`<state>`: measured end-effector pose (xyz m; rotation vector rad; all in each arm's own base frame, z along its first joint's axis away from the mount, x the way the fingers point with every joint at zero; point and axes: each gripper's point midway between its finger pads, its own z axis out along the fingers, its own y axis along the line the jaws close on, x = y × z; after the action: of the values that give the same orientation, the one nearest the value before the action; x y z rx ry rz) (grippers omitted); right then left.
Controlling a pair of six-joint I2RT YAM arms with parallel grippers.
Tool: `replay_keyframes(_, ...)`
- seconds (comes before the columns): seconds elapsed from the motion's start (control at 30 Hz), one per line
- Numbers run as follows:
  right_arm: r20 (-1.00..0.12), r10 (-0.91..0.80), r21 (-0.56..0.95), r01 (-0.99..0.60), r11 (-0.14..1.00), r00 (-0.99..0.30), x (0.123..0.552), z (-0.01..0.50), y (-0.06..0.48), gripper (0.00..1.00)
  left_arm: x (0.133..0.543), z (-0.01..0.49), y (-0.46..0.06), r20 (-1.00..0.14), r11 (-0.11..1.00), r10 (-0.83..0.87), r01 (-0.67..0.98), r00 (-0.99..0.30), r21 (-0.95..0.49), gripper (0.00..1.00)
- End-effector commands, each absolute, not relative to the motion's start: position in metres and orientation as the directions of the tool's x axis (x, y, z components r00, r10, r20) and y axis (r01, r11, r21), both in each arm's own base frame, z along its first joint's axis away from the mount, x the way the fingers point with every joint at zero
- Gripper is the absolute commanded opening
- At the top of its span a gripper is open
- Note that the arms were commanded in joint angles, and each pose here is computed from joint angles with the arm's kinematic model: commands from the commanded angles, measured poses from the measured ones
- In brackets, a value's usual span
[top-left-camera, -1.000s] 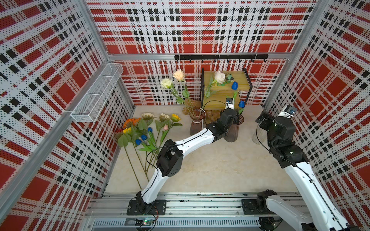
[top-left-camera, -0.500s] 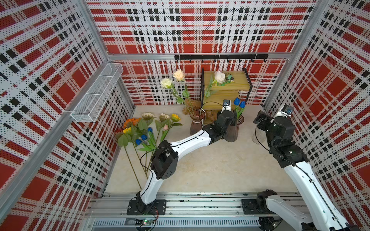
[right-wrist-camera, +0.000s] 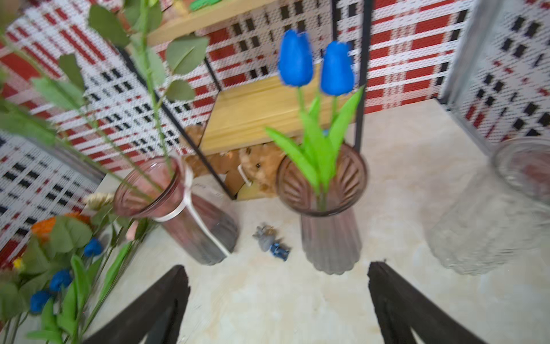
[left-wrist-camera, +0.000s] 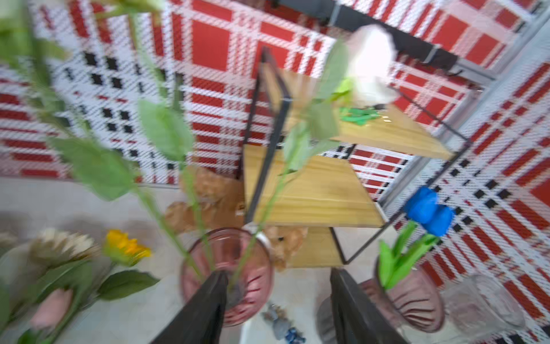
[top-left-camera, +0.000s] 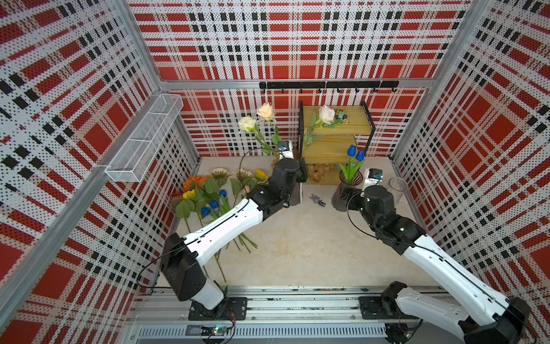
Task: Arrange the flowers in different vases according to their variety
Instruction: Insert the flower into the vase, then pick up the flower at the center of the board.
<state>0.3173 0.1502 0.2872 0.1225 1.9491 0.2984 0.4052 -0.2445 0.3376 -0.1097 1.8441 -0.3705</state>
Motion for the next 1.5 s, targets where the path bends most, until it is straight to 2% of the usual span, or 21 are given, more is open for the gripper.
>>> replay_keyframes(0.0, -0.885, 0.204, 0.267, -0.098, 0.959, -0.418, 0.304, 0.276, 0.188, 0.99, 0.39, 0.297, -0.19, -0.85, 0.944, -0.302, -0.009, -0.43, -0.331, 0.6)
replay_keyframes(0.17, -0.844, 0.128, 0.283, -0.229, 0.931, -0.521, 0.291, 0.242, 0.255, 0.98, 0.378, 0.255, -0.119, -0.751, 0.921, -0.386, -0.181, -0.536, -0.345, 0.55)
replay_keyframes(0.3, -0.804, 0.05, 0.293, -0.322, 0.9, -0.592, 0.29, 0.22, 0.304, 0.97, 0.366, 0.191, -0.075, -0.589, 0.898, -0.439, -0.309, -0.679, -0.312, 0.56)
replay_keyframes(0.43, -0.755, -0.032, 0.291, -0.377, 0.879, -0.655, 0.295, 0.195, 0.344, 0.96, 0.352, 0.151, -0.034, -0.501, 0.867, -0.499, -0.412, -0.707, -0.281, 0.55)
replay_keyframes(0.63, -0.697, -0.102, 0.326, -0.439, 0.837, -0.71, 0.307, 0.166, 0.398, 0.92, 0.357, 0.126, -0.01, -0.439, 0.847, -0.531, -0.467, -0.724, -0.255, 0.52)
replay_keyframes(0.73, -0.683, -0.125, 0.344, -0.468, 0.814, -0.72, 0.313, 0.161, 0.419, 0.88, 0.365, 0.108, -0.012, -0.4, 0.855, -0.518, -0.462, -0.756, -0.234, 0.46)
replay_keyframes(0.83, -0.676, -0.139, 0.349, -0.481, 0.804, -0.723, 0.316, 0.158, 0.43, 0.86, 0.371, 0.094, -0.013, -0.381, 0.863, -0.504, -0.458, -0.775, -0.211, 0.39)
replay_keyframes(0.97, -0.674, -0.141, 0.355, -0.486, 0.799, -0.725, 0.317, 0.156, 0.435, 0.84, 0.374, 0.081, -0.006, -0.37, 0.87, -0.492, -0.463, -0.788, -0.172, 0.37)
replay_keyframes(1.47, -0.653, -0.133, 0.371, -0.469, 0.801, -0.745, 0.32, 0.15, 0.442, 0.82, 0.38, 0.048, 0.01, -0.338, 0.88, -0.469, -0.464, -0.816, -0.103, 0.34)
